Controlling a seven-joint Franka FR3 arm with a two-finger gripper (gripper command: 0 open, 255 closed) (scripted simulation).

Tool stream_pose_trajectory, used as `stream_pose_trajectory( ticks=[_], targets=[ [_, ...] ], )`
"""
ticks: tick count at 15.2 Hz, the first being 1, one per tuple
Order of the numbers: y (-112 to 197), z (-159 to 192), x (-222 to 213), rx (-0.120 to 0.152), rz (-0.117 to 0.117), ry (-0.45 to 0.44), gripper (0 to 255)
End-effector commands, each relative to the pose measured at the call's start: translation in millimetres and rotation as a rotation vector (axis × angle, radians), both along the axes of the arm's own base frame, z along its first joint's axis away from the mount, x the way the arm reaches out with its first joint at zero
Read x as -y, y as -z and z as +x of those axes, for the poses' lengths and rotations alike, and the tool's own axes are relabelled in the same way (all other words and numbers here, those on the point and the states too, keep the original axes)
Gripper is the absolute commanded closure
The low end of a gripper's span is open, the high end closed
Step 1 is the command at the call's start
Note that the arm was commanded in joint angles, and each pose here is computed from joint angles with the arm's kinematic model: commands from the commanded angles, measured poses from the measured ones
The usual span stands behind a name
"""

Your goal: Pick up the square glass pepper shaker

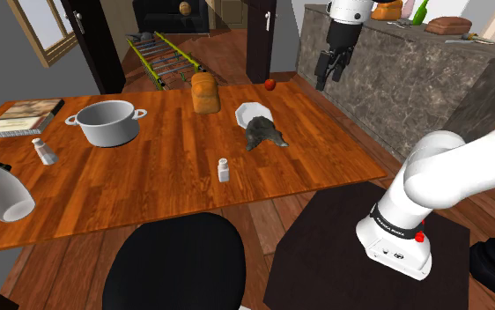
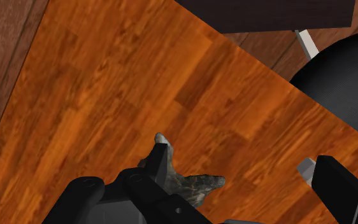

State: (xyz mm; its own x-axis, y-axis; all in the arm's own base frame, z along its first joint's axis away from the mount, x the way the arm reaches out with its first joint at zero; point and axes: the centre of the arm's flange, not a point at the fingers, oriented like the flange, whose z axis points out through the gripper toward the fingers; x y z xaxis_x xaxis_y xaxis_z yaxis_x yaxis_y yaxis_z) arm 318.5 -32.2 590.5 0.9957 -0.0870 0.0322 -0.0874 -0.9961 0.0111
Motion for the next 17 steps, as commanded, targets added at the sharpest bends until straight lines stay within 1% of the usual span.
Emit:
stream_pose_trajectory(
  ticks=[1,17],
  targets=[
    [0.0,0.0,0.0,0.000,0.000,0.000,0],
    [134.9,126.7,-103.6,-0.042,0.037,0.044,0]
  ],
)
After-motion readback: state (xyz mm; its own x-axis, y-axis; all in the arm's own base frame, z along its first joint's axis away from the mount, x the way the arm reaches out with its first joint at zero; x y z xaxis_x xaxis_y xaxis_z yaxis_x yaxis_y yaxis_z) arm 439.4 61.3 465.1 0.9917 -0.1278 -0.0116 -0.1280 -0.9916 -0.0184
